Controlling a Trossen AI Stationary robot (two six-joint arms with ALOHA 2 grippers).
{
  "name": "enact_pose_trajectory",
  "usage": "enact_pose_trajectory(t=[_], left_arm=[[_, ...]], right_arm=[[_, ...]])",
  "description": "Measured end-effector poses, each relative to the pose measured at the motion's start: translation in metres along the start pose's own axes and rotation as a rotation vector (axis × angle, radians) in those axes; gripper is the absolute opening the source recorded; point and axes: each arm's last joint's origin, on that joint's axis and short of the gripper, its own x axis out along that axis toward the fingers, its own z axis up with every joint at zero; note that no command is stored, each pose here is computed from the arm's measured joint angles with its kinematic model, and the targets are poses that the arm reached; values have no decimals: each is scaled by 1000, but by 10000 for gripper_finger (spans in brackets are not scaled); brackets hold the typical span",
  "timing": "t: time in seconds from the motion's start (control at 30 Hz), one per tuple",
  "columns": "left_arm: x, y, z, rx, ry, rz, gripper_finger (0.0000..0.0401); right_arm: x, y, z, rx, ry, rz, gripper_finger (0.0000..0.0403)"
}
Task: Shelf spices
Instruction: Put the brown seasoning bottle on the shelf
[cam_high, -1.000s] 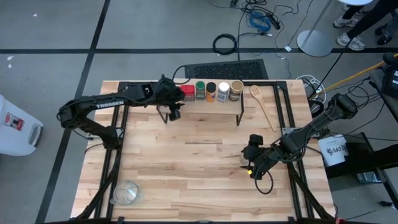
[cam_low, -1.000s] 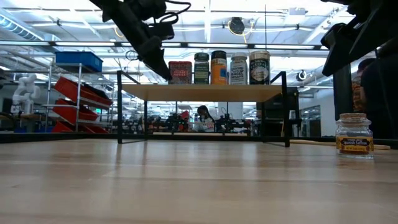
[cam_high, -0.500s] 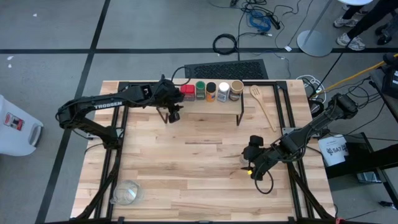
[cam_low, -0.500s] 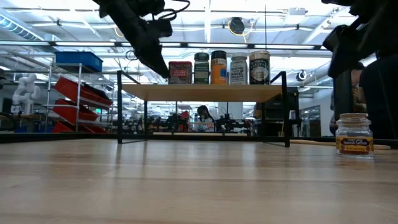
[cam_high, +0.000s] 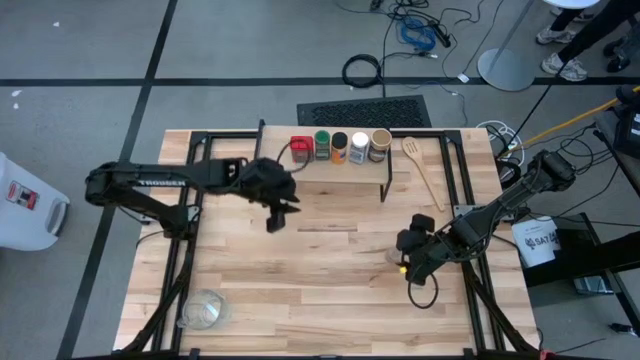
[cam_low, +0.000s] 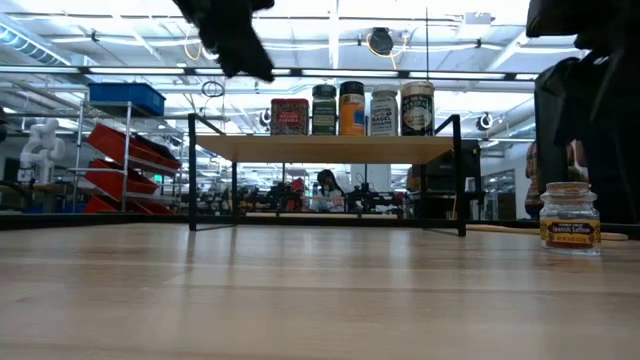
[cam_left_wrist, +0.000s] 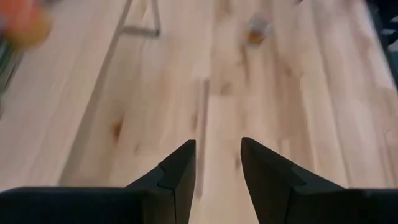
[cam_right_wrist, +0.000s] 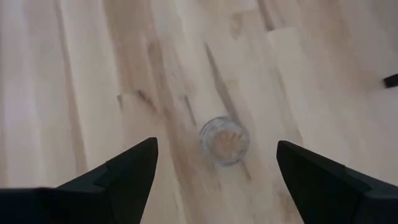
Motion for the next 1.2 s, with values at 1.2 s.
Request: enact_pose_trajectory(t=[1.2], left_arm=[[18,-67,8,160,-159,-56,134]], right_arm=[[73,-10,-20,106,-4,-28,307]])
